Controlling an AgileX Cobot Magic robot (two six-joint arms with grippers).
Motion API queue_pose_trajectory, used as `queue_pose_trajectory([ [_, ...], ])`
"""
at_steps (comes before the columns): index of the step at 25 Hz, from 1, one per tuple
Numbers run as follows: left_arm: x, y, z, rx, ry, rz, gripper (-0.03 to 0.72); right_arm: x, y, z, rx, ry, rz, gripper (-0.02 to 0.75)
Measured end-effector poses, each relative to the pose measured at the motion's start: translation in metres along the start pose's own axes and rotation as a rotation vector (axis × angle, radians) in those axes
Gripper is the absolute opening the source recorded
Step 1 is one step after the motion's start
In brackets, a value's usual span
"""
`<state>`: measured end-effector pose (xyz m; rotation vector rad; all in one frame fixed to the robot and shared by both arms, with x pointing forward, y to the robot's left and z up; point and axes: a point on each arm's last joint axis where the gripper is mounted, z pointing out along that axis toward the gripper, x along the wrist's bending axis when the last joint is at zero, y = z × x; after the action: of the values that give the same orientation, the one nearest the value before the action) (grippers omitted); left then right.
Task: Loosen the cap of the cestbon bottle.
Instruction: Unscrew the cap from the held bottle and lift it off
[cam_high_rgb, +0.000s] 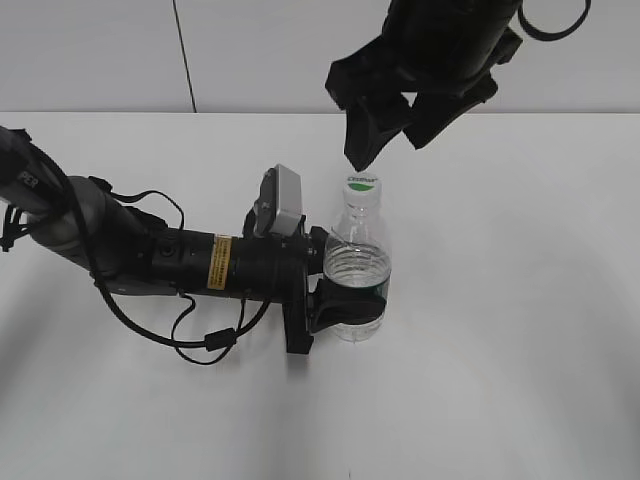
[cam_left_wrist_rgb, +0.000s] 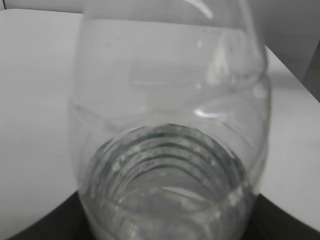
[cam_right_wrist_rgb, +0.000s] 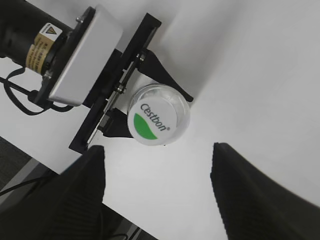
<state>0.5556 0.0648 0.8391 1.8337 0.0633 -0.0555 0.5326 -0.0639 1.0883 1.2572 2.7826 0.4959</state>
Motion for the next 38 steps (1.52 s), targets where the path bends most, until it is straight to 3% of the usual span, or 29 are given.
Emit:
queue_pose_trajectory([
  [9,0.0,0.0,0.0,0.003,0.002,-0.005,0.381,-0.005,0.006,0.043,0.099,0.004,0.014,0.507],
  [24,0.0,0.0,0.0,0.006,0.004,-0.004,0.381,-0.005,0.013,0.059,0.121,0.016,0.005,0.449],
  [32,0.0,0.0,0.0,0.008,0.005,-0.006,0.381,-0.004,0.013,0.06,0.123,0.018,0.003,0.313],
  [35,0.001,0.0,0.0,0.008,0.006,-0.006,0.381,-0.004,0.013,0.06,0.122,0.021,-0.044,0.313],
  [38,0.001,0.0,0.0,0.008,0.006,-0.006,0.381,-0.005,0.013,0.059,0.12,0.028,-0.201,0.313],
])
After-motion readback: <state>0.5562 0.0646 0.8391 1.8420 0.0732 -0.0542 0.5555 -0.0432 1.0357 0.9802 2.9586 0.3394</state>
